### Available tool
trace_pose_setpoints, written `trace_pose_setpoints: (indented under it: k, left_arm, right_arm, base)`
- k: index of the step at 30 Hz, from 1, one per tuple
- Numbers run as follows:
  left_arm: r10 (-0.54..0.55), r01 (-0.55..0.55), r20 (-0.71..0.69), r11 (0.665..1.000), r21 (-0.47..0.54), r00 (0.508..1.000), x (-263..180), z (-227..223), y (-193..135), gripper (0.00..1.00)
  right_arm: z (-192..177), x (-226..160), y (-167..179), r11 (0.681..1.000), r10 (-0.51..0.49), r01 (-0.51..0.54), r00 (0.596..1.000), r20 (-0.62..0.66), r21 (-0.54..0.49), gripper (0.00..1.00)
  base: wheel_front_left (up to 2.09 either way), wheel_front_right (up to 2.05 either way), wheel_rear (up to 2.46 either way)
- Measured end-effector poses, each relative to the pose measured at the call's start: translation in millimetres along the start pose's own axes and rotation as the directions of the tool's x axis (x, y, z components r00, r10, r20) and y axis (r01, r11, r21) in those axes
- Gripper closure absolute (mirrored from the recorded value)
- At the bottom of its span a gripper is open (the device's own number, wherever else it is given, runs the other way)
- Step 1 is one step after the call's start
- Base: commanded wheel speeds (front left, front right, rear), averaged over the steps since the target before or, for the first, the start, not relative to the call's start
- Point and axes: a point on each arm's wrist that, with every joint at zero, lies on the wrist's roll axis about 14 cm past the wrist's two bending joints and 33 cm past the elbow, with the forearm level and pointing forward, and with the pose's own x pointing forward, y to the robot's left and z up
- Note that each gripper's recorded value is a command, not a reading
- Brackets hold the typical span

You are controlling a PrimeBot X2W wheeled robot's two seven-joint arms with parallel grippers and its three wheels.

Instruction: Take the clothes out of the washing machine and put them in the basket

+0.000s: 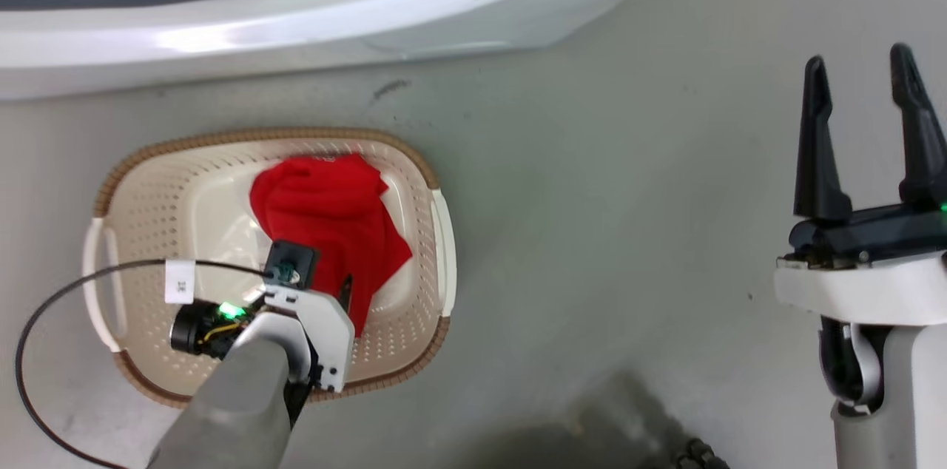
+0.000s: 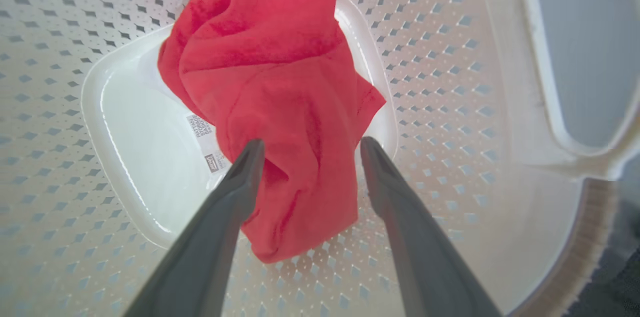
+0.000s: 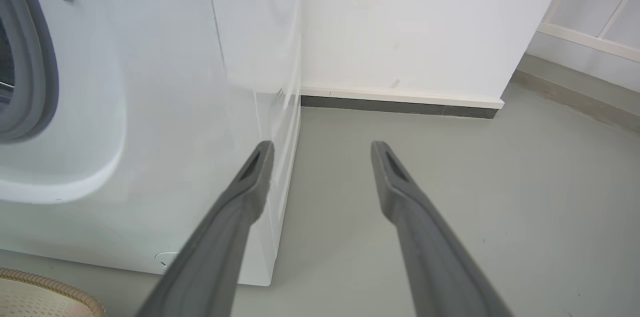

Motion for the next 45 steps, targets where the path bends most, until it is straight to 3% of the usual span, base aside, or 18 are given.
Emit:
trace_pose_setpoints:
  k: [7,14,20,32,40,45]
  left_arm:
    - [0.038,-0.034,0.131,0.999,-0.031,0.991,-41.2,27.4,0.9,0.0]
    - [0.079,-0.063,0.368,0.997,-0.054,0.927,-90.6,79.1,0.6,0.0]
    - [0.13,-0.102,0.564,0.992,-0.081,0.816,-148.4,118.3,3.0,0.0]
    - [0.169,-0.136,0.788,0.985,-0.109,0.592,-232.0,176.5,0.6,0.0]
    - [0.201,-0.151,0.854,0.978,-0.145,0.48,-247.5,234.3,15.9,0.0]
    - [0.166,-0.162,0.868,0.982,-0.101,0.468,-233.0,279.4,24.4,0.0]
  right_arm:
    - [31.8,-21.2,6.7,1.0,0.014,-0.014,0.999,0.048,0.012,0.0]
    - [60.7,-42.4,11.6,1.0,0.025,-0.026,0.995,0.1,0.009,0.0]
    - [82.6,-61.7,18.9,0.999,0.044,-0.047,0.988,0.145,0.014,0.0]
    - [109.9,-90.8,21.5,0.998,0.049,-0.055,0.977,0.209,0.023,0.0]
    - [107.9,-93.8,12.2,0.999,0.021,-0.027,0.979,0.202,0.025,0.0]
    - [102.0,-83.0,2.4,1.0,-0.006,0.001,0.982,0.188,0.029,0.0]
  base:
    - [0.0,0.0,0.0]
    - [0.0,0.0,0.0]
    - [0.0,0.0,0.0]
    - [0.0,0.0,0.0]
    - [0.0,0.0,0.0]
    - [0.0,0.0,0.0]
